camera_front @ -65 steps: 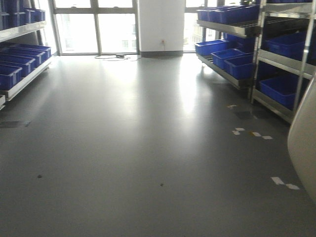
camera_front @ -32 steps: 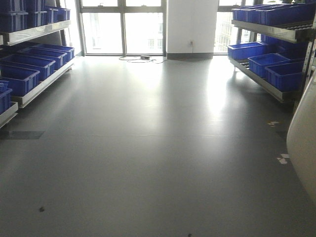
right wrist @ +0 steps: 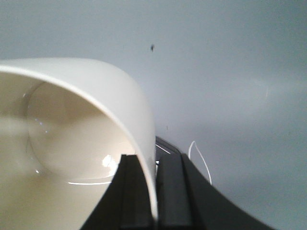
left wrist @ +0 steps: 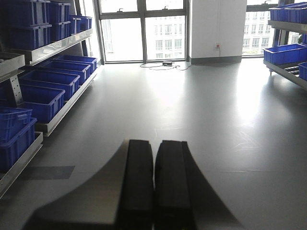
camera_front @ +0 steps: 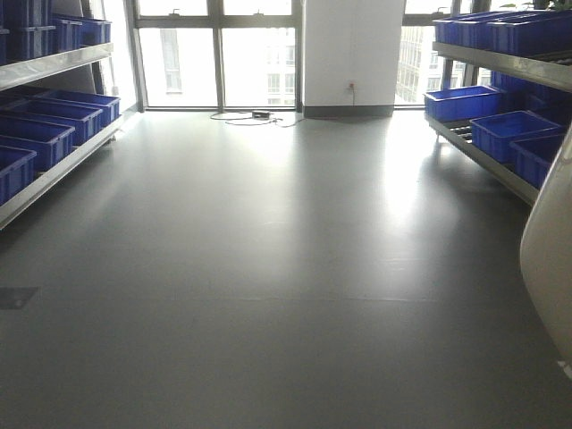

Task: Move white bin to right shelf second layer
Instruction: 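Drive the base across the room toward the windows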

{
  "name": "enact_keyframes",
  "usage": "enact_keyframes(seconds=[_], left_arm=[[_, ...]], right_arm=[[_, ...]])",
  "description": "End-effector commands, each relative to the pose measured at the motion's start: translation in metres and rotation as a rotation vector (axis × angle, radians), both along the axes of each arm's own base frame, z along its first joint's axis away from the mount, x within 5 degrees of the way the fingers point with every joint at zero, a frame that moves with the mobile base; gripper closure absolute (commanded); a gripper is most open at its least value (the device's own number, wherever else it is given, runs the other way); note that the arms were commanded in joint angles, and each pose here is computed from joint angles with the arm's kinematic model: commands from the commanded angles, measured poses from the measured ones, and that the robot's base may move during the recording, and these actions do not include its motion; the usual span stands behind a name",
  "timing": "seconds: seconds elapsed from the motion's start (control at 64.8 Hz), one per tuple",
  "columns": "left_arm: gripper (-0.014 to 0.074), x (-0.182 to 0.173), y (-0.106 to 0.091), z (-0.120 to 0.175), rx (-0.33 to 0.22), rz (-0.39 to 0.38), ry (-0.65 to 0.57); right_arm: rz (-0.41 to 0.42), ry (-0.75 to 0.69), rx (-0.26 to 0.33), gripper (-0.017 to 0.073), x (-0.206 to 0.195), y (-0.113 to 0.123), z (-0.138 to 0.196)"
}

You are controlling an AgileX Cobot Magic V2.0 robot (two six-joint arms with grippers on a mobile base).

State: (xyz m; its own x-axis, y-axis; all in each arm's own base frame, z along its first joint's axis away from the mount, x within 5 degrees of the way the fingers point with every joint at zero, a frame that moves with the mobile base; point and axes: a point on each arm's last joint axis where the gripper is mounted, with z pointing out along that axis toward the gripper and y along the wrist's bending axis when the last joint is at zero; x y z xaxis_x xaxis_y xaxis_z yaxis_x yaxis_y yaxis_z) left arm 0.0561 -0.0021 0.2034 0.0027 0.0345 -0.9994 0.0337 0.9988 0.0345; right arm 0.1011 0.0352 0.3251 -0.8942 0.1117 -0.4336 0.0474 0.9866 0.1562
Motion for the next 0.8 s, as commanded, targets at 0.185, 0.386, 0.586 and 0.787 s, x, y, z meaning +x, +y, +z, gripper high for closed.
enact_keyframes(seconds=[0.185,0.386,0.586,0.787], left_arm=[[0.0509,0.0002,0.0004,-0.0039,-0.011,0.003,-0.064],[0.0509,0.0002,0.0004,-0.0039,-0.011,0.003,-0.064],[0.0509,0.0002,0.0004,-0.0039,-0.011,0.003,-0.064],[0.0509,0.0002,0.0004,-0.0039,-0.011,0.003,-0.064]], right_arm=[[-0.006,-0.038,0.003,0.0490,0.0010,-0.0013,0.0084],[-0.006,-0.038,0.003,0.0490,0.0010,-0.0013,0.0084],[-0.006,-0.038,0.003,0.0490,0.0010,-0.0013,0.0084],[-0.006,-0.038,0.003,0.0490,0.0010,-0.0013,0.0085]])
